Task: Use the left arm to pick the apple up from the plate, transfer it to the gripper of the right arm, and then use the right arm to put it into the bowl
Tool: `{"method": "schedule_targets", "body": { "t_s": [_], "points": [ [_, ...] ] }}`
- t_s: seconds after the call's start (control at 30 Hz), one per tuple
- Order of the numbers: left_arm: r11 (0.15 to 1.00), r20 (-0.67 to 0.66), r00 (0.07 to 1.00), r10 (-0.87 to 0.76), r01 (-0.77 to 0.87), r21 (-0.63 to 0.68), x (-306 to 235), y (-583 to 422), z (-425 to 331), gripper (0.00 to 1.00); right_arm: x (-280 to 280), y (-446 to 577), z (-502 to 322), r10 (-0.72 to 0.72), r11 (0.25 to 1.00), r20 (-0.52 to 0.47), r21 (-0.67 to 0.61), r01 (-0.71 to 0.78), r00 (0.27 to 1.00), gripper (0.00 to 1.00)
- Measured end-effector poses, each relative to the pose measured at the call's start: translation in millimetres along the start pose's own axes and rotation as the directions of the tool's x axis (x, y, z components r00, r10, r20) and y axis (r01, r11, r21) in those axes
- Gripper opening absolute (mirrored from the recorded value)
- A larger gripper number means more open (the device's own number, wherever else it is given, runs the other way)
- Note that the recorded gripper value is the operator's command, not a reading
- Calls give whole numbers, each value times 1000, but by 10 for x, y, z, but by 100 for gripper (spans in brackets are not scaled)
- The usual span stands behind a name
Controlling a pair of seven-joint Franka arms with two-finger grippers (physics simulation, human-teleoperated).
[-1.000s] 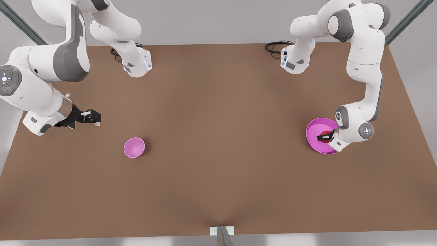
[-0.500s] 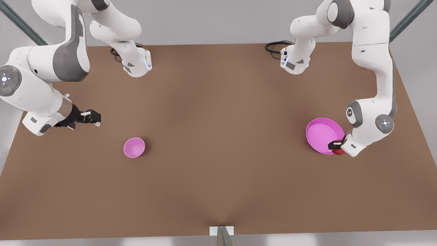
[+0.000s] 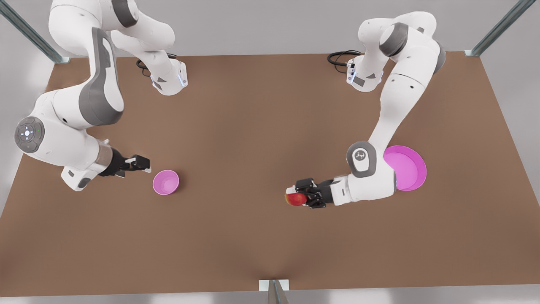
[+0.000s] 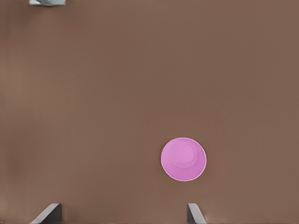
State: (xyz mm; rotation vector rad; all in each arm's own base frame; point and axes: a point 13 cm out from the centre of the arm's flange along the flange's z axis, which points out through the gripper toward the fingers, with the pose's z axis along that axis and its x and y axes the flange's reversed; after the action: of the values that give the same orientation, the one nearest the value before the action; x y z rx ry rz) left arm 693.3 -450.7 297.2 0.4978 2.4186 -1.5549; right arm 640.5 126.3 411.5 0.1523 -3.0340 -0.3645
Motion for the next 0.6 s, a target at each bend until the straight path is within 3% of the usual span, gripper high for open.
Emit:
{"method": "schedule_targets", "body": {
  "t_s": [0.1, 0.17, 0.3, 0.47, 0.6],
  "points": [
    [973, 91, 992, 90, -107, 203, -166, -390, 638, 64, -404, 805, 895, 20, 965, -32, -261, -28, 999, 100],
    [950, 148, 976, 161, -194, 246, -166, -476, 913, 63, -581, 1349, 1304, 68, 895, -59, -437, -87, 996, 100],
    [896, 247, 919, 307, -367, 251, -122, -578, 1212, 63, -933, 1762, 1430, 215, 735, -74, -644, -211, 974, 100],
    [814, 333, 815, 474, -550, 187, -109, -593, 1377, 63, -1157, 1596, 1464, 337, 579, -129, -752, -314, 933, 100],
    [744, 367, 730, 576, -655, 134, -58, -600, 1490, 63, -995, 1457, 1594, 306, 530, -216, -771, -355, 927, 100]
  ]
}}
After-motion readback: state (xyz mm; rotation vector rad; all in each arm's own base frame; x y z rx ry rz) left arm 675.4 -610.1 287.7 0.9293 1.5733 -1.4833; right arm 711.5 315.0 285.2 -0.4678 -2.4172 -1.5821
